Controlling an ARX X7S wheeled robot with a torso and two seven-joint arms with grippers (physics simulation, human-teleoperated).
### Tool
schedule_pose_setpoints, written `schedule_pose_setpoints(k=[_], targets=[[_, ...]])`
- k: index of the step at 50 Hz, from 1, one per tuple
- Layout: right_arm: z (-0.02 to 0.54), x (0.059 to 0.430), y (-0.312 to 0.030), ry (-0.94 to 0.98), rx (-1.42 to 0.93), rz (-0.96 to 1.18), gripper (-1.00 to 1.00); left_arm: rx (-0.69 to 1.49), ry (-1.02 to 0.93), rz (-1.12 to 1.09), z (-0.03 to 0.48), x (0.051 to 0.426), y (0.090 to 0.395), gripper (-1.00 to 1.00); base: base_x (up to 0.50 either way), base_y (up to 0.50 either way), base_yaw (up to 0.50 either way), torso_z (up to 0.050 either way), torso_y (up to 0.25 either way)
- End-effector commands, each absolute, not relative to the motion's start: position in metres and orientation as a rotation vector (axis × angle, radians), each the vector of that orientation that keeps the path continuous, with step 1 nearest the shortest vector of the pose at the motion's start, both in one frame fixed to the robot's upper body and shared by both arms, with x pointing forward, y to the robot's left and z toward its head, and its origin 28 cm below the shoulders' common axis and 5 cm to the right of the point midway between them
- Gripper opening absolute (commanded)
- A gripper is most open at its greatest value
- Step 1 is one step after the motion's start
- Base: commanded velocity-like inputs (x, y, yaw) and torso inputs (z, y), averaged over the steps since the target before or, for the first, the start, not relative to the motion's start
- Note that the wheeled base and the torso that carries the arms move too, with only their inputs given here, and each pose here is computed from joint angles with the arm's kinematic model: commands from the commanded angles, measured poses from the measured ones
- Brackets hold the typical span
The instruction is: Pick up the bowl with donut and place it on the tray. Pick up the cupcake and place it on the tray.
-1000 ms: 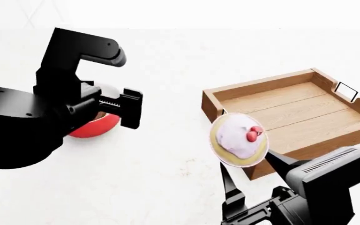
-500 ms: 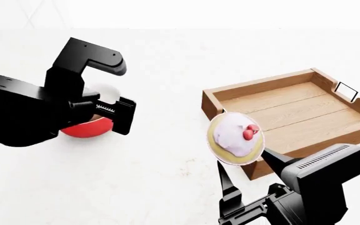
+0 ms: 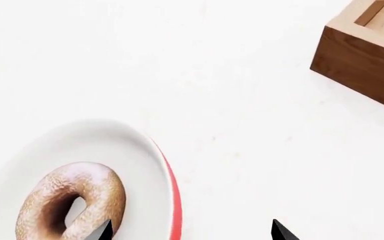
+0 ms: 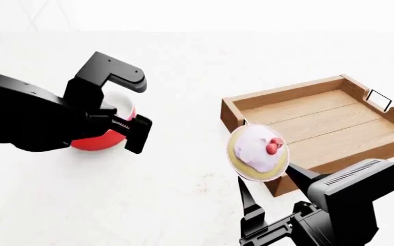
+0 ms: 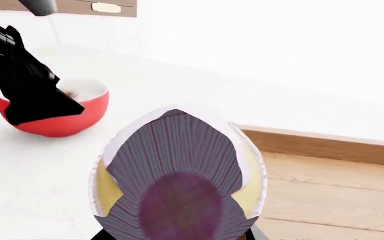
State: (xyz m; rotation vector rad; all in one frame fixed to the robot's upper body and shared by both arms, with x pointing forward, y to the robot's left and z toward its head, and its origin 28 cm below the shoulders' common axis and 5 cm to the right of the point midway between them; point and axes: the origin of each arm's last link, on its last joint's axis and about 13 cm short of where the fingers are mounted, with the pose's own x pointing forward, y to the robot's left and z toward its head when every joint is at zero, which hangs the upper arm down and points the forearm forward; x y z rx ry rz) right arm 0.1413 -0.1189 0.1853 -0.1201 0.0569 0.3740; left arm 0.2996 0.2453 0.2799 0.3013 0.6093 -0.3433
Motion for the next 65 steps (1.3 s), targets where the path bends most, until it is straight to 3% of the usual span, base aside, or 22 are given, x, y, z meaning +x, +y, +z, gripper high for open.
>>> schedule_pose_setpoints(k=[1,65], targets=[[0.184,0.144,-0.119,0.041,-0.137,0.376,-1.00,0.316,0.633,-0.349,0.274,0.311,0.249,1.00,0.00,0.00,0.00,0.000,0.000],[0.182,0.146,-0.119,0.033,-0.134,0.380,-1.00,0.286,0.726,-0.361,0.237,0.319,0.252,1.00,0.00,0.00,0.00,0.000,0.000]])
